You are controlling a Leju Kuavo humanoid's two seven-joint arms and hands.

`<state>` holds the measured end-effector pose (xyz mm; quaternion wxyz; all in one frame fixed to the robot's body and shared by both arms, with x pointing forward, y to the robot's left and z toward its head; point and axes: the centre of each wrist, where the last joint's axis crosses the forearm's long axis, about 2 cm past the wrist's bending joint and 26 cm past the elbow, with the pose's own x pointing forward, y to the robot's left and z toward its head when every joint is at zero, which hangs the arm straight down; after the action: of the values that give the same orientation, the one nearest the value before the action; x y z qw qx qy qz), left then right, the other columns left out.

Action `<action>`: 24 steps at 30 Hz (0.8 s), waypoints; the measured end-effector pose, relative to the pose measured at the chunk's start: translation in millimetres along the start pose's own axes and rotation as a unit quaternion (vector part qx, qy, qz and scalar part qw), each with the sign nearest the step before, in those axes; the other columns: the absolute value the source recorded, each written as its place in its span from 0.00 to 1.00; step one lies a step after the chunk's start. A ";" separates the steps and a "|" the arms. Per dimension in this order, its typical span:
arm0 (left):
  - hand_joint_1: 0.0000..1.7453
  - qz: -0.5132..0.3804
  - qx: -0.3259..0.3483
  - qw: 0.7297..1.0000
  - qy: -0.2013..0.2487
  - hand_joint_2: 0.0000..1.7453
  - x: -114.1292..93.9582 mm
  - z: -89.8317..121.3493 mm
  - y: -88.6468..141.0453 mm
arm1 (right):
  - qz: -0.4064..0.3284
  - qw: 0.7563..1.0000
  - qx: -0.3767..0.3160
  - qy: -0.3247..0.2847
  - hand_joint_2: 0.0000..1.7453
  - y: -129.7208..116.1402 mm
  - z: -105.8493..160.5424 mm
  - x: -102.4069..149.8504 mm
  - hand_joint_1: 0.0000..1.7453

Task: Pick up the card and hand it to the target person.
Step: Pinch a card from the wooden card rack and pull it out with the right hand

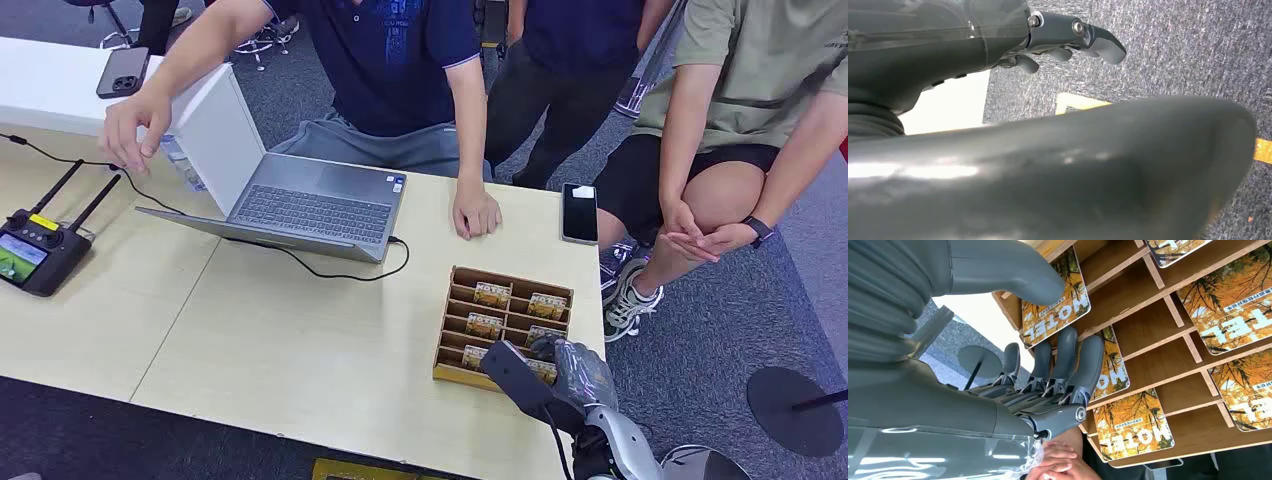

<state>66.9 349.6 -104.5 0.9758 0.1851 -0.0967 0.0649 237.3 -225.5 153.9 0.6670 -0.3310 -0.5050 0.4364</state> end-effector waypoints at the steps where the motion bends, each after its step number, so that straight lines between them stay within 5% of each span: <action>1: 0.00 0.000 0.000 1.000 0.000 0.00 0.0 0.0 0.0 | 0.000 1.000 0.000 0.000 1.00 0.0 0.0 0.0 1.00; 24: 0.00 -0.002 0.001 1.000 -0.001 0.00 0.1 -0.1 0.2 | 0.000 1.000 0.000 0.000 1.00 0.0 -0.1 0.0 1.00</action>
<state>66.9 349.9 -104.5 0.9756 0.1862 -0.0972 0.0633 237.4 -225.5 153.9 0.6671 -0.3310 -0.5049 0.4364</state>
